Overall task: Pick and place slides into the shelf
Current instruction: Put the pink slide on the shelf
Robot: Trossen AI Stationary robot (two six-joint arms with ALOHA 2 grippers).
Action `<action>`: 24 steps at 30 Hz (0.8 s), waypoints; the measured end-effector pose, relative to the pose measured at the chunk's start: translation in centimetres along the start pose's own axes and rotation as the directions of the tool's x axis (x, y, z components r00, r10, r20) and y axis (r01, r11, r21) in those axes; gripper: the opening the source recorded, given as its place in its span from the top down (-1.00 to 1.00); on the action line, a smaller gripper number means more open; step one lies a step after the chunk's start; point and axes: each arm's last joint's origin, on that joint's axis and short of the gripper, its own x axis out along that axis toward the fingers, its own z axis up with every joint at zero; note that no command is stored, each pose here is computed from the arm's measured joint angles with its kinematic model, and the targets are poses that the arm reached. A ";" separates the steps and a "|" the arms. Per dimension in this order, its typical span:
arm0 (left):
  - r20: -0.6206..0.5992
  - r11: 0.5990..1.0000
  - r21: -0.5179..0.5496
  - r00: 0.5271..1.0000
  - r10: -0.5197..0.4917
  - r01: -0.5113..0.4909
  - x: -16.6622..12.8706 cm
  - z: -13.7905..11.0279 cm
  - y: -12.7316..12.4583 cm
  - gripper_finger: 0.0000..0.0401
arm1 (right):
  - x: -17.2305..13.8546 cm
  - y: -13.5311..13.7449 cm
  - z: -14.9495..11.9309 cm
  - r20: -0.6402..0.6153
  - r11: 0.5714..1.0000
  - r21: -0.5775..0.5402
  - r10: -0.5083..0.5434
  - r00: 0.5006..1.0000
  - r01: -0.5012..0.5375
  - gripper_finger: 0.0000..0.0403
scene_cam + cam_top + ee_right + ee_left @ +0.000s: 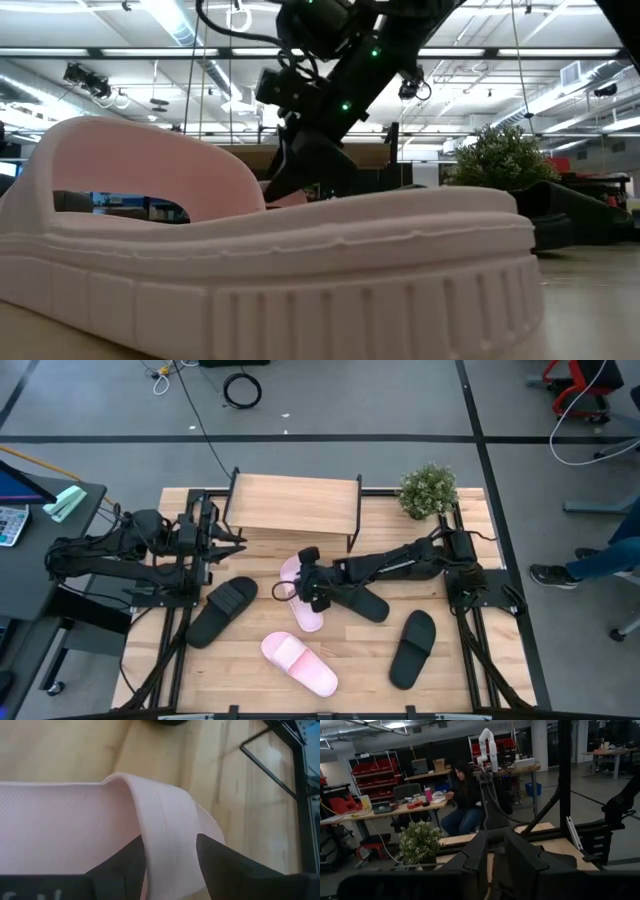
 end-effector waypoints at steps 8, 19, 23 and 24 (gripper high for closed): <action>-0.047 1.000 -0.001 0.999 -0.007 0.007 0.0 -0.5 -0.1 0.63 | 1.6 -1.9 -1.6 0.002 0.996 0.074 0.049 0.999 -0.049 0.45; -0.047 0.996 -0.085 0.999 -0.007 0.003 0.0 -0.5 -0.1 0.65 | -0.4 -1.3 -0.2 0.037 0.976 0.208 0.060 0.997 -0.067 0.93; -0.048 0.992 -0.127 0.999 -0.007 0.001 0.0 -0.5 -0.1 0.64 | -4.4 -0.4 2.7 0.172 0.961 0.251 0.070 0.983 -0.113 0.94; -0.048 0.991 -0.130 0.999 -0.007 0.001 0.0 -0.5 -0.1 0.64 | -5.4 -0.2 3.3 0.198 0.959 0.257 0.069 0.978 -0.120 0.93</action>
